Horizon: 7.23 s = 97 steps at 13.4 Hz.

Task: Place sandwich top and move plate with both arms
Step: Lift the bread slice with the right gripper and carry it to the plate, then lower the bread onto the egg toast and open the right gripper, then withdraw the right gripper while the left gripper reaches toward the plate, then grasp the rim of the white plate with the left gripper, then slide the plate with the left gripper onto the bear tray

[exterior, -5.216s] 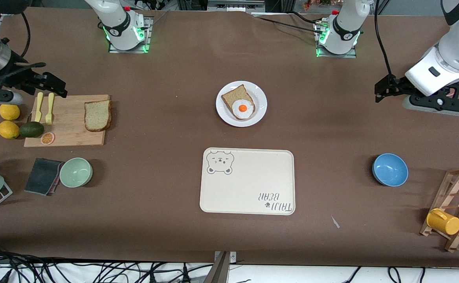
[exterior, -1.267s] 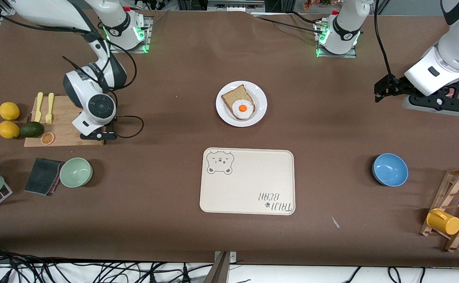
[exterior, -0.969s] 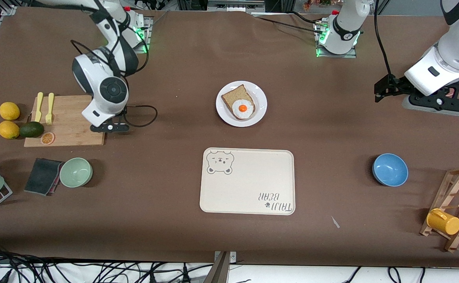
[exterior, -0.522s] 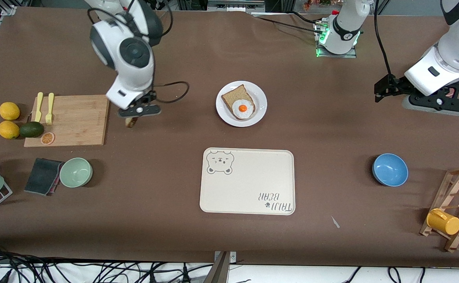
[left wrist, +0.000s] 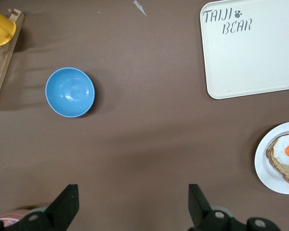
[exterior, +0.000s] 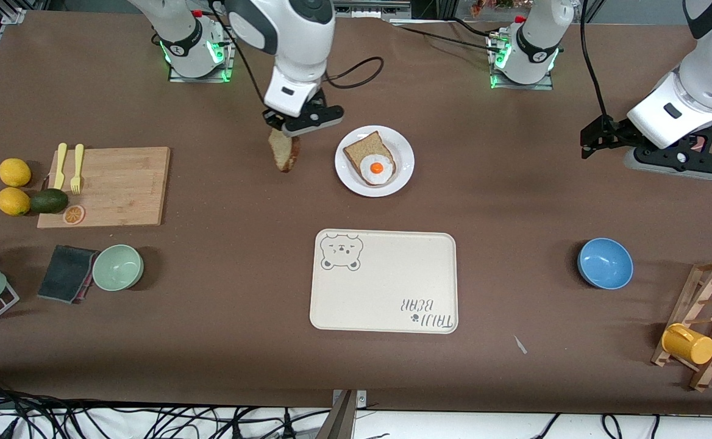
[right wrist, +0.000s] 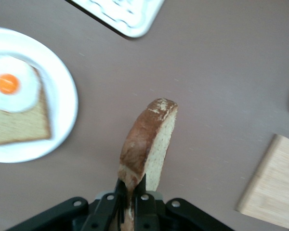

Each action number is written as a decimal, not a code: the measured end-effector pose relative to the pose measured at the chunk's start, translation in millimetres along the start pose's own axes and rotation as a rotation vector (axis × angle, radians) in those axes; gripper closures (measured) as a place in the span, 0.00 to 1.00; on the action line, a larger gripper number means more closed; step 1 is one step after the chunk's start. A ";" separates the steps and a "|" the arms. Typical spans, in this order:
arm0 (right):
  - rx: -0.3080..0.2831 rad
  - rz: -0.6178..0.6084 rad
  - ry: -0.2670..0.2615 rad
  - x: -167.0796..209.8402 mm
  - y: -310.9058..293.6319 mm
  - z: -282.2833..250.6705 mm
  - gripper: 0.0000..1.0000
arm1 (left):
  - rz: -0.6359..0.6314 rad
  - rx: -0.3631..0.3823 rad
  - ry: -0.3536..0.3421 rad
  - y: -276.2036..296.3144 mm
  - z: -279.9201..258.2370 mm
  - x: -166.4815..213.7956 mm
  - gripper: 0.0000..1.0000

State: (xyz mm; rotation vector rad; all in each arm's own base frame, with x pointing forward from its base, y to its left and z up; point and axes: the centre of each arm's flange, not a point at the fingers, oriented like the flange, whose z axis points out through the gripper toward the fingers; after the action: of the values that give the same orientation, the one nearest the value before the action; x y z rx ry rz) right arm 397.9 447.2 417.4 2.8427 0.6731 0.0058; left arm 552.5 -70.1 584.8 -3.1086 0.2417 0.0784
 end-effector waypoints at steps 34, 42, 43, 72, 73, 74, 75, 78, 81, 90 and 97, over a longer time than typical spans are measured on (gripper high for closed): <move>0.106 0.147 -0.102 77.8 -148.0 64.0 0.02 | 0.001 0.000 0.000 0.3 -0.2 0.0 0.00; 0.173 0.441 -0.031 103.1 75.5 -16.9 0.00 | 0.026 -0.079 -0.087 21.0 14.9 -3.0 0.00; 0.167 0.476 -0.016 97.7 100.6 -24.6 0.00 | 0.033 -0.127 -0.134 25.8 26.8 -1.7 0.00; 0.229 0.543 -0.105 -81.9 440.5 -63.7 0.00 | 0.292 -1.006 -0.159 180.6 454.6 -46.0 0.44; 0.235 0.531 -0.119 -78.0 442.4 -61.4 0.00 | 0.290 -0.996 -0.161 182.7 459.5 -47.8 0.44; 0.240 0.511 -0.117 -72.8 445.1 -62.3 0.00 | 0.285 -0.987 -0.163 186.4 465.3 -50.1 0.50; 0.244 0.483 -0.112 -69.4 447.2 -64.0 0.00 | 0.273 -0.988 -0.165 190.9 469.6 -52.3 0.51; 0.247 0.455 -0.105 -67.3 449.4 -68.3 0.00 | 0.269 -0.987 -0.173 199.1 474.7 -56.0 0.67; 0.240 0.452 -0.112 -68.7 450.2 -69.5 0.00 | 0.259 -0.982 -0.168 201.0 476.8 -56.8 0.81; 0.238 0.459 -0.107 -70.1 454.5 -73.2 0.00 | 0.152 -1.000 -0.192 218.8 470.0 -54.6 0.95; 0.242 0.463 -0.102 -70.8 458.4 -74.5 0.00 | 0.084 -1.095 -0.196 205.8 424.7 -13.0 0.96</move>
State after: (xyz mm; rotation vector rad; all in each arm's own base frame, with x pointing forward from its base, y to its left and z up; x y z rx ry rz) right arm 533.4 32.3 591.3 3.1353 -0.0180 -0.1536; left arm 487.3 -260.1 157.7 -4.1016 0.4423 0.7502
